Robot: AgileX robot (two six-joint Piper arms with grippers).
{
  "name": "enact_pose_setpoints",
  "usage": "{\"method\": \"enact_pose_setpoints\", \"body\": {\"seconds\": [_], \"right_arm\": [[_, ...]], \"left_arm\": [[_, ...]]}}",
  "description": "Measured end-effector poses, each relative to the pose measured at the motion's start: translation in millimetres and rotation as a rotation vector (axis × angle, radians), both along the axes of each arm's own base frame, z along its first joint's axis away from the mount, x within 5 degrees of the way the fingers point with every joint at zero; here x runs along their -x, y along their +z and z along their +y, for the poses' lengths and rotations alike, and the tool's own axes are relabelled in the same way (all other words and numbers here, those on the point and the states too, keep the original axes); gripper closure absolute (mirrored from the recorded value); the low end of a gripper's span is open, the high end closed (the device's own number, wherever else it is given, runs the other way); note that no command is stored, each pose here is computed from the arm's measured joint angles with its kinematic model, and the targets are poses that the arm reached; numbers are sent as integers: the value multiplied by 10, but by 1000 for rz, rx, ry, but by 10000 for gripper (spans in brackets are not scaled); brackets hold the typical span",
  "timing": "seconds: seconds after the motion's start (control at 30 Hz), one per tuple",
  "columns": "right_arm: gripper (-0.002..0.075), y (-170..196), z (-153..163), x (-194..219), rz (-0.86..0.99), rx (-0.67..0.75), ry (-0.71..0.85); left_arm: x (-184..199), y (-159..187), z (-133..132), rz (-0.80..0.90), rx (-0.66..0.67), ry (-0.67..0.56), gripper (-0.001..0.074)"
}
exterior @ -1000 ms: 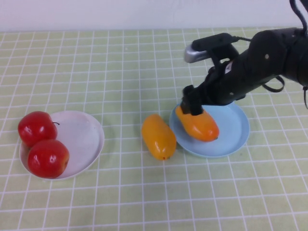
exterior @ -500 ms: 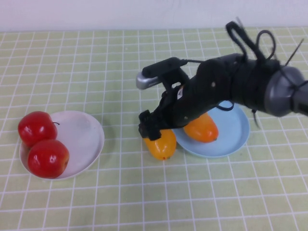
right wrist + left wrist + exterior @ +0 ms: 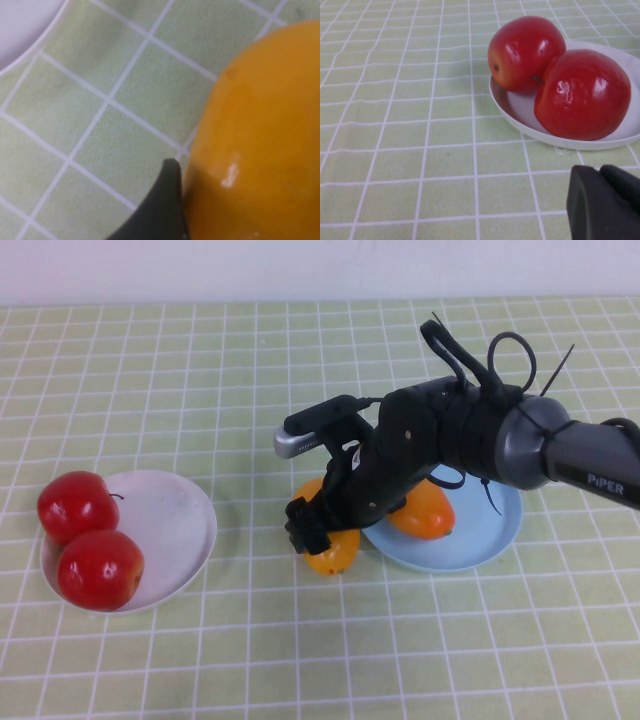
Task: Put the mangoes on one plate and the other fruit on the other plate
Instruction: Put another type of fruit in the right plate
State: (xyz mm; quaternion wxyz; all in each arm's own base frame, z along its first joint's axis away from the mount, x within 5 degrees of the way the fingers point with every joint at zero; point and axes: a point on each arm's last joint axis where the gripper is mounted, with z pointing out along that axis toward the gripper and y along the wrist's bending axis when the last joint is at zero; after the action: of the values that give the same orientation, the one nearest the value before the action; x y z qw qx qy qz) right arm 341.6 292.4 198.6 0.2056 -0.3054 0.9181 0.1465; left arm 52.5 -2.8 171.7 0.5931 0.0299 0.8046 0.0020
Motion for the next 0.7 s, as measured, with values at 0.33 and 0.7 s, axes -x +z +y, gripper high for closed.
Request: {"method": "enact_pose_setpoints", "body": {"seconds": [0.33, 0.7], "right_arm": [[176, -25, 9, -13, -1, 2, 0], [176, 536, -122, 102, -94, -27, 15]], "left_arm": [[0, 0, 0, 0, 0, 0, 733], [0, 0, 0, 0, 0, 0, 733]]}}
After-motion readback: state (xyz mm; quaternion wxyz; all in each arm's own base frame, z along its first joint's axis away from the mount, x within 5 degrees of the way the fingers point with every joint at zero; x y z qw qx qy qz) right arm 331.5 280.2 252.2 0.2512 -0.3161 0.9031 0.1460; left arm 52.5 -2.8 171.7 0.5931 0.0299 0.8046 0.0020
